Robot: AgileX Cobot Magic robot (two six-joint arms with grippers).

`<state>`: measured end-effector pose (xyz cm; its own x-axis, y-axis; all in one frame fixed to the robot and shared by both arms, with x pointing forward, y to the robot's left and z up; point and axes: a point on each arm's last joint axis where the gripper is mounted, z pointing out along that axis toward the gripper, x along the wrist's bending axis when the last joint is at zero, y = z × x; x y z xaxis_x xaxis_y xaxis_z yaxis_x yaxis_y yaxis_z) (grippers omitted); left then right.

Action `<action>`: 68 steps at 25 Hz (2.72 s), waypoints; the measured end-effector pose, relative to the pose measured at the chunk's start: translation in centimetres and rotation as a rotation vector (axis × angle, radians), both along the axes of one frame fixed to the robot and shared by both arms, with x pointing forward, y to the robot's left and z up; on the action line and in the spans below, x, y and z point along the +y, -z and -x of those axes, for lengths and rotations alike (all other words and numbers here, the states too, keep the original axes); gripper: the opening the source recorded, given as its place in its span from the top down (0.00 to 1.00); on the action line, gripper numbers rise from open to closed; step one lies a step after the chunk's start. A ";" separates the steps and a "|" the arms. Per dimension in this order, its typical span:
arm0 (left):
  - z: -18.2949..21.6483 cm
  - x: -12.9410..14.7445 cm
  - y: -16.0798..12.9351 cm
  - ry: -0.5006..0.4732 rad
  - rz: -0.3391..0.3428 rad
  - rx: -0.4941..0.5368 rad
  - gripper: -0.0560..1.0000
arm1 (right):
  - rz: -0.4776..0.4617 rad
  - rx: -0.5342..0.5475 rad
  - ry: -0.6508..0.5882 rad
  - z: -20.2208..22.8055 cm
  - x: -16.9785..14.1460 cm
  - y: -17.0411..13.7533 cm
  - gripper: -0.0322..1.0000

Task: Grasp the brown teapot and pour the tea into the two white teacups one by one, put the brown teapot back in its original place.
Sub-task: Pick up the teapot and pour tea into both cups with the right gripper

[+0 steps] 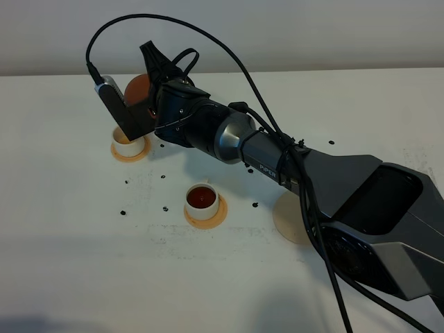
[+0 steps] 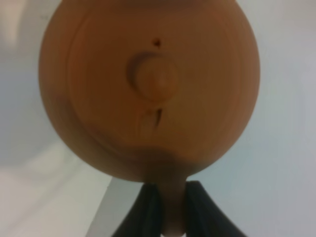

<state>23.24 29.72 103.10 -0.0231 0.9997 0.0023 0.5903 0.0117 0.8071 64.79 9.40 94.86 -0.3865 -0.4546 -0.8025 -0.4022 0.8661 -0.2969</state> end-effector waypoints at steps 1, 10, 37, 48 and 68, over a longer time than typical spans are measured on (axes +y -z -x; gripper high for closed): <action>0.0 0.0 0.0 0.000 0.000 0.000 0.49 | 0.005 -0.002 -0.003 0.0 0.0 0.0 0.85; 0.0 0.0 0.0 0.000 0.000 0.000 0.49 | 0.026 -0.031 -0.022 -0.1 0.0 -0.2 0.85; 0.0 0.0 0.0 0.000 0.000 0.000 0.49 | 0.113 -0.105 -0.108 -0.3 0.4 -0.1 0.85; 0.0 0.0 0.0 0.000 0.000 0.000 0.49 | 0.133 -0.130 -0.134 -0.4 0.5 0.0 0.85; 0.0 0.0 0.0 0.000 0.000 0.000 0.49 | 0.164 -0.182 -0.179 -0.6 0.7 -0.3 0.85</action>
<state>23.24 29.72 103.10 -0.0231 0.9997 0.0023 0.5903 0.0117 0.8071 65.35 10.11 95.17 -0.1447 -0.6317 -0.7616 -0.4713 0.7208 -0.5083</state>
